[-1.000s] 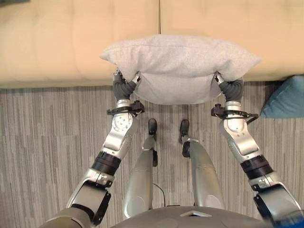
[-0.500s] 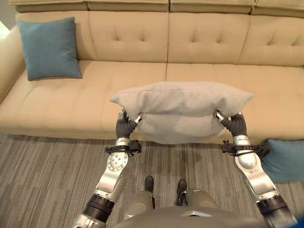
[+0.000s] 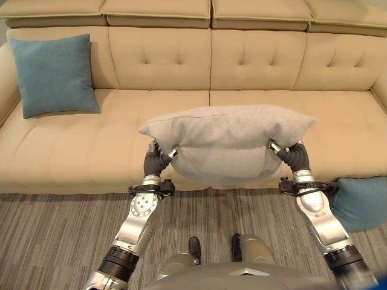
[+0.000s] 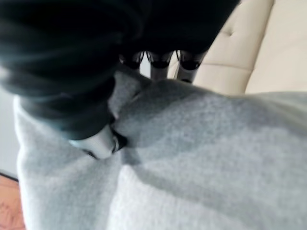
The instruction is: Pick up all the scattered cushions and arrange them neatly on the sofa.
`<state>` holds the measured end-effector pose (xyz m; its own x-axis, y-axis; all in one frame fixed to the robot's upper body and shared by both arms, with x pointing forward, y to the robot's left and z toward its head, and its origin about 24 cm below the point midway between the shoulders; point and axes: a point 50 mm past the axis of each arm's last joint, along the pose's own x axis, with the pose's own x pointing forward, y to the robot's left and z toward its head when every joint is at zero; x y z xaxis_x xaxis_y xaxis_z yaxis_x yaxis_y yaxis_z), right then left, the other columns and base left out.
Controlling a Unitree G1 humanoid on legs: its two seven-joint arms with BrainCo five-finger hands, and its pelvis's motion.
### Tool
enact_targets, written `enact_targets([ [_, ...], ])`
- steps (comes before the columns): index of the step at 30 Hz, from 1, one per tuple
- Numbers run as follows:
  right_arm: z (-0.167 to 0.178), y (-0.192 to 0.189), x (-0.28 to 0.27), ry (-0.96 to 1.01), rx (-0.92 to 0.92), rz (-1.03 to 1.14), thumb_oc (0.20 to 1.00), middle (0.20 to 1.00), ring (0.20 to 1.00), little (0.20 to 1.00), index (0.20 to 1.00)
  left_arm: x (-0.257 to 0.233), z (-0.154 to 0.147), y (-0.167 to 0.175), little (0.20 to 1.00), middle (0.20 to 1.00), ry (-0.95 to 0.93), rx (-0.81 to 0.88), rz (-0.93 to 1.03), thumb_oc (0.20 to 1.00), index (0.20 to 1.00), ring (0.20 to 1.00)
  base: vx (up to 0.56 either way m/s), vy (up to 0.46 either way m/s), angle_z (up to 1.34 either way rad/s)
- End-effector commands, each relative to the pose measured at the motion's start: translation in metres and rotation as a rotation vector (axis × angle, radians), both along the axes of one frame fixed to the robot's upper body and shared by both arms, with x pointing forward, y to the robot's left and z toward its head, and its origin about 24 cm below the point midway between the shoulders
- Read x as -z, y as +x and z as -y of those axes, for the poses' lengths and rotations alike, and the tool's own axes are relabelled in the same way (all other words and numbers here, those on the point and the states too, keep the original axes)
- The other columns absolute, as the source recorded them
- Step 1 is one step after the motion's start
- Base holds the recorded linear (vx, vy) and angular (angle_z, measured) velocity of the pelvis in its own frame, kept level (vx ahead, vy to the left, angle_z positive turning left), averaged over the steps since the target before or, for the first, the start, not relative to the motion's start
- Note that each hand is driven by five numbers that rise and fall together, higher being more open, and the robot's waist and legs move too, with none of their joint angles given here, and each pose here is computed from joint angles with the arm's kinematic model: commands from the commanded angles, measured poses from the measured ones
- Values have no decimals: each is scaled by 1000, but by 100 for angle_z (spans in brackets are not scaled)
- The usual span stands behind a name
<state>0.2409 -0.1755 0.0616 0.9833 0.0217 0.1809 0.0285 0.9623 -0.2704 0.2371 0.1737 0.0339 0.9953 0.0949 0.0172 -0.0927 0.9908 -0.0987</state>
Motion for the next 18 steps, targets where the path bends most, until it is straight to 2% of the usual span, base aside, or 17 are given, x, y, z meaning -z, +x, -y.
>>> enact_targets([
  [1,-18,14,-56,85,-106,287,200,200,200,200,200,-45,19,11,200,200,-28,114,249,200,200,200,170,-27,7],
  [11,4,2,-45,83,-59,234,200,200,200,200,200,-35,25,9,200,200,-86,140,217,200,200,200,158,-127,37],
  [15,10,4,-48,99,-25,239,200,200,200,200,200,-36,29,11,200,200,-79,152,205,200,200,200,308,85,57],
  [18,4,6,-56,109,-44,281,200,200,200,200,200,-38,28,9,200,200,-89,153,216,200,200,200,327,316,-62],
])
